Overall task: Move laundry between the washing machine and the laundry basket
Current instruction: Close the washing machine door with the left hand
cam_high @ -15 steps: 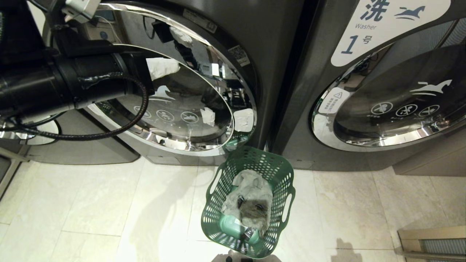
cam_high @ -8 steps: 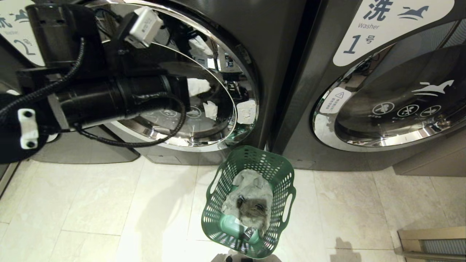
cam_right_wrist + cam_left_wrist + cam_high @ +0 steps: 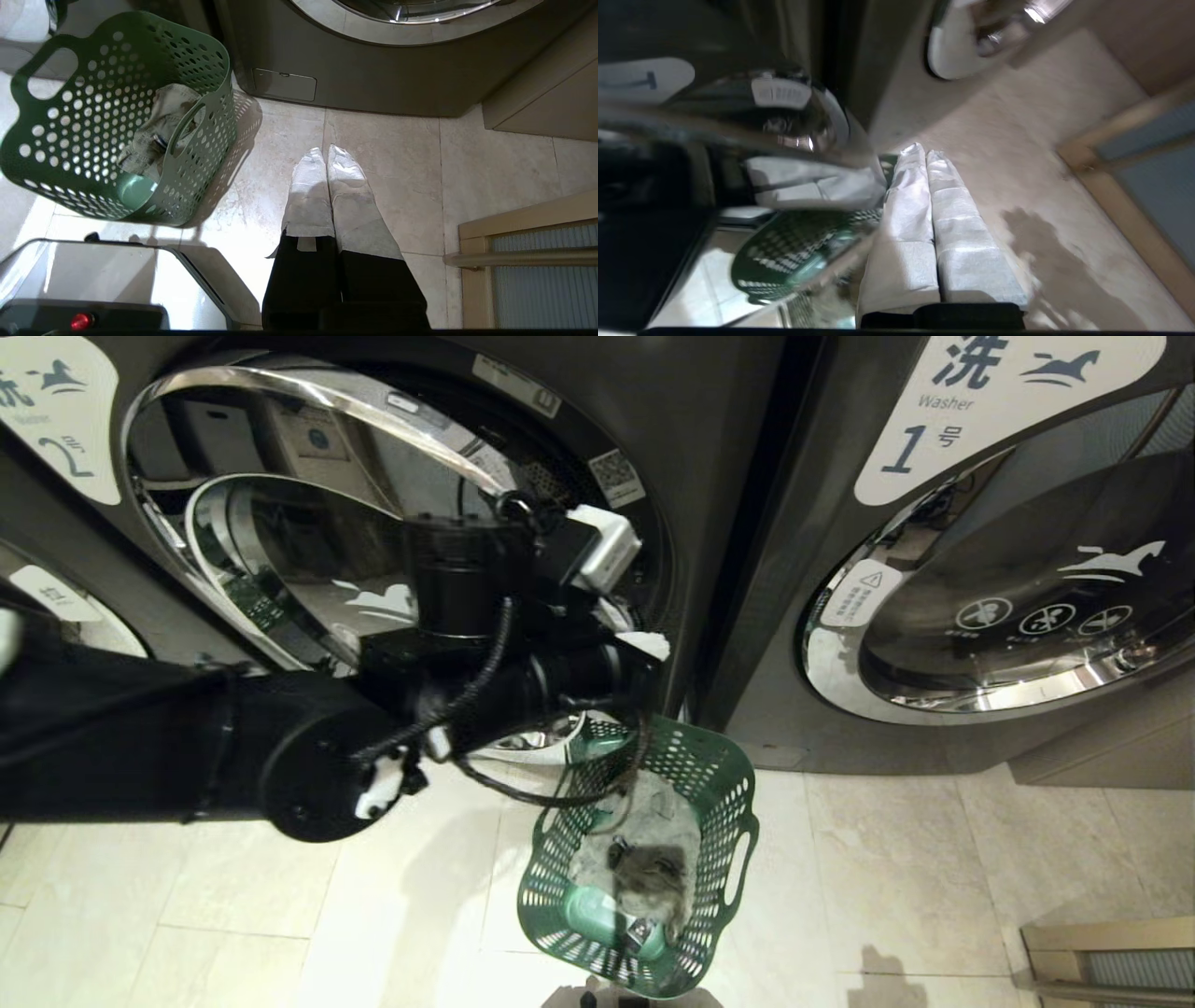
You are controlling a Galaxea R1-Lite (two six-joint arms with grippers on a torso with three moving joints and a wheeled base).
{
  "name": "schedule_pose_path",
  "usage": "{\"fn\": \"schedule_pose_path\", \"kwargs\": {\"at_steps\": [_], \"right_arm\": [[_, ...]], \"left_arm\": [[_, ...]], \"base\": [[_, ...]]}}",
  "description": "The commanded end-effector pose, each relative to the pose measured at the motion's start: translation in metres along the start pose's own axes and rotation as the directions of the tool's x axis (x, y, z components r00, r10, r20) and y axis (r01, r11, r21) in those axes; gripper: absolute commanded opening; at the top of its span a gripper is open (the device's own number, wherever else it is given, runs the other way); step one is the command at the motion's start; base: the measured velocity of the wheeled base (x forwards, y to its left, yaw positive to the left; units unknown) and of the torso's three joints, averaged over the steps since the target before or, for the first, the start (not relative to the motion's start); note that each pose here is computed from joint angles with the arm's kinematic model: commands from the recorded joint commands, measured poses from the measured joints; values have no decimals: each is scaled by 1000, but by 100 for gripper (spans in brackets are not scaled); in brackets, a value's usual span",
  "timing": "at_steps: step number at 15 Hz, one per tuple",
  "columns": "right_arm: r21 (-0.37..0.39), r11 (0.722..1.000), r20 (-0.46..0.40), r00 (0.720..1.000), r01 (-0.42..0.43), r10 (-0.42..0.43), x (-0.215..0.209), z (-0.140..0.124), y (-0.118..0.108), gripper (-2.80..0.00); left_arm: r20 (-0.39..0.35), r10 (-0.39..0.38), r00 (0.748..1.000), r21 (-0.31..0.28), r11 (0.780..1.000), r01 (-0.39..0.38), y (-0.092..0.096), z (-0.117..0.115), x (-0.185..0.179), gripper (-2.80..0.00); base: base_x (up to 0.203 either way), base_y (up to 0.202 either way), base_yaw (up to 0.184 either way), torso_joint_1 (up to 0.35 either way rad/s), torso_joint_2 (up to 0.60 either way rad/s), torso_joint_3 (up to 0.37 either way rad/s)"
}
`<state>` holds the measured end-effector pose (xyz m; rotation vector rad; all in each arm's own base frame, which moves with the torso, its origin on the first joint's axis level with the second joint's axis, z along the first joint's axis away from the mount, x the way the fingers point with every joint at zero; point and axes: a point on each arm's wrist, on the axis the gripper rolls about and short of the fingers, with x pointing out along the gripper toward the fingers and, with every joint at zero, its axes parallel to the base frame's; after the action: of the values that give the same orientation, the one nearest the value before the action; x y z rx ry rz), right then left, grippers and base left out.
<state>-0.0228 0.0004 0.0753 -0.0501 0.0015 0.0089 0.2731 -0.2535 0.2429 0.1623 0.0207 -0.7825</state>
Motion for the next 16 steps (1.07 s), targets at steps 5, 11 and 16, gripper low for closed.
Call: {"fn": "schedule_pose_path", "kwargs": {"at_steps": [5, 11, 16], "right_arm": [[3, 1000, -1, 1000, 0, 0, 0, 0, 0, -280], [4, 1000, -1, 1000, 0, 0, 0, 0, 0, -280], [4, 1000, -1, 1000, 1, -1, 0, 0, 0, -280]], "left_arm": [[-39, 128, 991, 37, 991, -127, -14, -30, 26, -280], [18, 240, 971, 59, 969, -241, -6, -43, 41, -280], [43, 289, 957, 48, 956, -290, 15, -43, 53, -280]], "base": [[0, 0, 0, 0, 0, 0], [0, 0, 0, 0, 0, 0], [0, 0, 0, 0, 0, 0]]}}
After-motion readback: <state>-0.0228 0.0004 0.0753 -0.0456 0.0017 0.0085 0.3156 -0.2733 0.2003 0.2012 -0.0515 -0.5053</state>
